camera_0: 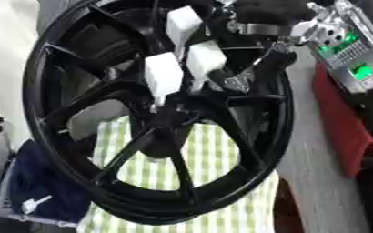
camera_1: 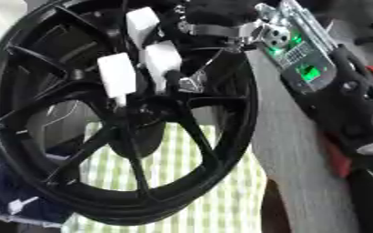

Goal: Pull the pin out of the wheel hub.

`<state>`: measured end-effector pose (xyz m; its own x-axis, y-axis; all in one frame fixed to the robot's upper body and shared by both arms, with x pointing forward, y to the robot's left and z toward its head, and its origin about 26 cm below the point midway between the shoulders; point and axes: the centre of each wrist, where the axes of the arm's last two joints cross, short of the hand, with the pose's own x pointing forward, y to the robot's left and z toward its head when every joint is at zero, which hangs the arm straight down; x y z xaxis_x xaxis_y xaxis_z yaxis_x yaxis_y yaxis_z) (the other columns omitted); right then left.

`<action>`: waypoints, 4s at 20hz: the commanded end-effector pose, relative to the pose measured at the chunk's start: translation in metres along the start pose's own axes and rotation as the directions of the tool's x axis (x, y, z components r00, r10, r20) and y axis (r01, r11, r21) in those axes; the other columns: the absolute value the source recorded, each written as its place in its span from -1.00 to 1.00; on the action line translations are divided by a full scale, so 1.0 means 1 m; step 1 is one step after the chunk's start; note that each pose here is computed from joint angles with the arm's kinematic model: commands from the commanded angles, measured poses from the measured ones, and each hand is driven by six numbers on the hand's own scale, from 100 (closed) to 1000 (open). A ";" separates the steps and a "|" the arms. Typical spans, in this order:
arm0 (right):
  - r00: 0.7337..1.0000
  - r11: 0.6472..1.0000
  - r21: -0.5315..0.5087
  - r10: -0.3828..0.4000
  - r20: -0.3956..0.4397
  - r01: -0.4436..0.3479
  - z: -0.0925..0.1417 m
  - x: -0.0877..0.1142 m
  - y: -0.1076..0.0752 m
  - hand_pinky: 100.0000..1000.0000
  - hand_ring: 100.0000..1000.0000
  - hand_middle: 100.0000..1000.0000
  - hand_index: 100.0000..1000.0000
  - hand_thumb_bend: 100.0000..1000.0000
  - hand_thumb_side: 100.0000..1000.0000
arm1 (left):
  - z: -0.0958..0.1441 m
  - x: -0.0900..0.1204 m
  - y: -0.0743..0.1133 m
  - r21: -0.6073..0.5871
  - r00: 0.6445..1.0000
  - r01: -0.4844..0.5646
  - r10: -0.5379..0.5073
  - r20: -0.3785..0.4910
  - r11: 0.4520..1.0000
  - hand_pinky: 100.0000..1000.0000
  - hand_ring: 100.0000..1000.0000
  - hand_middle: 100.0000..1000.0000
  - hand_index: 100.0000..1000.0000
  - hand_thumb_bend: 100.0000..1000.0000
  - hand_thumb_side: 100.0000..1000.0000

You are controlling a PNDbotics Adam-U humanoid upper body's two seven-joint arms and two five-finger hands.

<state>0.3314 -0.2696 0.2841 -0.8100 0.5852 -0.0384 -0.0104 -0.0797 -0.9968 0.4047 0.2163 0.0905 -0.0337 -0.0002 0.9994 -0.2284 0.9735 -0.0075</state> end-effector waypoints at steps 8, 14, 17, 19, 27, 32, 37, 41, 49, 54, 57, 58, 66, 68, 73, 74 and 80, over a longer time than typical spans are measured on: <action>0.993 0.983 -0.144 -0.121 -0.013 0.118 0.001 -0.002 -0.002 -0.01 -0.34 -0.47 0.16 -1.00 -0.78 | -0.002 0.011 -0.001 -0.008 0.999 0.009 -0.009 0.038 1.000 0.38 0.20 -0.06 0.32 -0.91 1.00; 0.968 0.950 -0.189 -0.252 0.012 0.249 0.005 0.004 -0.010 -0.11 -0.39 -0.65 -0.04 -1.00 -0.75 | -0.002 0.009 0.000 -0.005 0.999 0.013 -0.013 0.034 1.000 0.38 0.20 -0.06 0.32 -0.91 1.00; 0.961 0.944 -0.180 -0.277 0.025 0.276 0.011 0.008 -0.018 -0.15 -0.40 -0.69 -0.09 -1.00 -0.74 | -0.001 0.008 0.001 -0.003 0.999 0.014 -0.014 0.030 1.000 0.38 0.20 -0.06 0.32 -0.90 1.00; 0.956 0.940 -0.176 -0.291 0.026 0.291 0.015 0.010 -0.023 -0.18 -0.41 -0.71 -0.11 -1.00 -0.75 | -0.001 0.007 0.002 0.000 1.000 0.015 -0.015 0.026 1.000 0.38 0.20 -0.06 0.32 -0.90 1.00; 0.934 0.902 -0.246 -0.357 0.033 0.354 0.044 0.017 -0.047 -0.25 -0.46 -0.77 -0.12 -1.00 -0.66 | -0.001 0.002 0.008 0.019 1.000 0.024 -0.025 0.011 1.000 0.39 0.20 -0.06 0.32 -0.91 1.00; 0.919 0.836 -0.399 -0.390 0.053 0.377 0.077 0.008 -0.059 -0.26 -0.48 -0.79 -0.12 -1.00 -0.49 | -0.002 -0.001 0.018 0.050 1.000 0.031 -0.031 0.003 0.998 0.38 0.20 -0.06 0.32 -0.91 1.00; 0.903 0.721 -0.604 -0.430 -0.005 0.340 0.127 -0.006 -0.047 -0.26 -0.47 -0.78 -0.11 -1.00 -0.68 | -0.003 -0.001 0.032 0.099 1.000 0.026 -0.026 0.000 0.995 0.38 0.20 -0.06 0.32 -0.91 1.00; 0.846 0.595 -0.767 -0.515 -0.136 0.239 0.172 -0.013 0.002 -0.25 -0.46 -0.78 -0.10 -1.00 -0.75 | -0.005 0.000 0.042 0.130 1.000 0.021 -0.022 0.005 0.991 0.38 0.20 -0.06 0.32 -0.92 1.00; 0.650 0.555 -0.824 -0.585 -0.485 -0.115 0.214 0.013 0.123 0.03 -0.29 -0.61 0.01 -1.00 -0.95 | -0.007 0.004 0.048 0.158 1.000 -0.002 -0.002 0.023 0.988 0.38 0.21 -0.06 0.32 -0.93 1.00; 0.501 0.605 -0.762 -0.598 -0.626 -0.229 0.196 0.034 0.173 0.58 0.48 0.35 0.70 -1.00 -0.58 | -0.007 0.004 0.047 0.160 1.000 -0.010 0.006 0.022 0.987 0.38 0.21 -0.06 0.32 -0.93 1.00; 0.429 0.642 -0.726 -0.598 -0.676 -0.248 0.184 0.041 0.187 0.62 0.60 0.53 0.83 -1.00 0.01 | -0.007 0.003 0.047 0.160 1.000 -0.011 0.009 0.018 0.987 0.38 0.21 -0.06 0.32 -0.93 1.00; 0.412 0.638 -0.726 -0.608 -0.679 -0.254 0.181 0.042 0.190 0.62 0.62 0.56 0.86 -1.00 0.06 | -0.007 0.003 0.047 0.161 1.000 -0.011 0.008 0.018 0.987 0.38 0.21 -0.06 0.32 -0.93 1.00; 0.361 0.556 -0.773 -0.683 -0.634 -0.305 0.178 0.042 0.190 0.57 0.54 0.50 0.85 -1.00 -0.28 | -0.007 0.002 0.048 0.161 1.000 -0.009 0.006 0.018 0.987 0.39 0.22 -0.06 0.32 -0.93 1.00; 0.354 0.528 -0.786 -0.703 -0.617 -0.320 0.177 0.041 0.189 0.50 0.42 0.31 0.73 -1.00 -0.25 | -0.007 0.003 0.048 0.160 1.000 -0.008 0.006 0.019 0.987 0.39 0.22 -0.06 0.32 -0.93 1.00; 0.384 0.357 -0.869 -0.791 -0.477 -0.344 0.163 0.036 0.182 0.40 0.18 0.02 0.61 -1.00 -0.11 | -0.006 0.004 0.047 0.158 1.000 -0.010 0.006 0.025 0.987 0.38 0.22 -0.07 0.32 -0.93 1.00; 0.400 0.326 -0.888 -0.804 -0.440 -0.323 0.159 0.035 0.180 0.40 0.18 0.03 0.62 -1.00 -0.09 | -0.006 0.004 0.046 0.157 1.000 -0.010 0.006 0.026 0.987 0.38 0.22 -0.07 0.32 -0.94 1.00; 0.414 0.248 -0.957 -0.863 -0.290 -0.154 0.130 0.028 0.175 0.42 0.24 0.08 0.69 -1.00 -0.11 | -0.007 0.006 0.043 0.148 0.999 -0.014 0.009 0.037 0.989 0.38 0.21 -0.07 0.32 -0.94 1.00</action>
<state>0.2298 -0.3724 0.1142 -0.1430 0.5507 0.8224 0.7022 0.6420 -0.3078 0.3996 0.2586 0.0846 -0.0304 0.0080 0.9995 -0.3716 0.9282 -0.0188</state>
